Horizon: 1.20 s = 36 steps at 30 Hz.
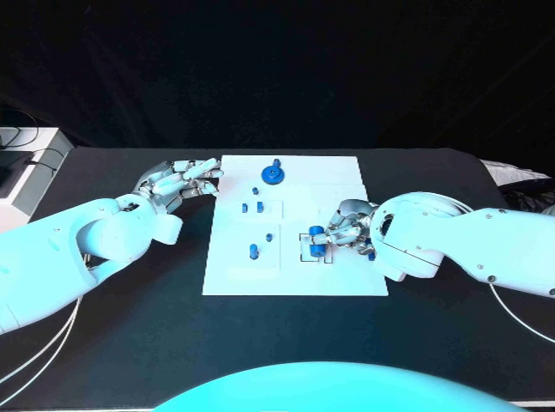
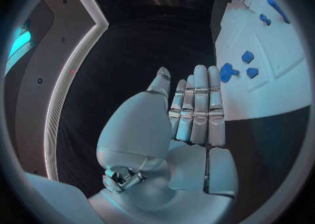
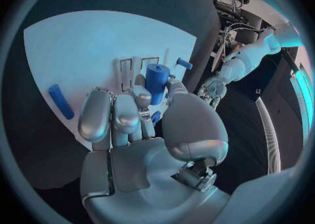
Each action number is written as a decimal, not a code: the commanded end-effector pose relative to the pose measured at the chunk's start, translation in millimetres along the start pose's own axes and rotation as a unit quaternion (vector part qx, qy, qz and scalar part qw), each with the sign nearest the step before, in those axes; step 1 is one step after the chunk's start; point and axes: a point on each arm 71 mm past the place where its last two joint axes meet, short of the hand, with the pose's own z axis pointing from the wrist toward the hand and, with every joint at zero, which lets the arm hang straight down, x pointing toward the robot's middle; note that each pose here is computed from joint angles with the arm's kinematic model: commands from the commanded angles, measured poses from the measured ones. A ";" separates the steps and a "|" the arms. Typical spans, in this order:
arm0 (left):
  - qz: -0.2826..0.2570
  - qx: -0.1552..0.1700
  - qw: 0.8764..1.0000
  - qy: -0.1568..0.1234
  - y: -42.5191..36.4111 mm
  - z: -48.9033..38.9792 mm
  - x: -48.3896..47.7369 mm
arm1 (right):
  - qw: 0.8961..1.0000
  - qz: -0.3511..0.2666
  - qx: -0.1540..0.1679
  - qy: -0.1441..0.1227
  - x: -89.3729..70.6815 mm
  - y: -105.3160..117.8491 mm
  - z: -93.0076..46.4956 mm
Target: Assemble the parts on the task board
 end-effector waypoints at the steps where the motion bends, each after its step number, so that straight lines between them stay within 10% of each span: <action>1: -0.004 0.002 1.000 0.010 -0.4 0.5 2.2 | 1.000 -0.004 -0.004 -0.006 1.9 1.5 1.4; 36: 0.005 -0.002 1.000 0.011 0.1 0.1 1.8 | 1.000 -0.026 0.003 -0.006 10.0 -1.5 14.7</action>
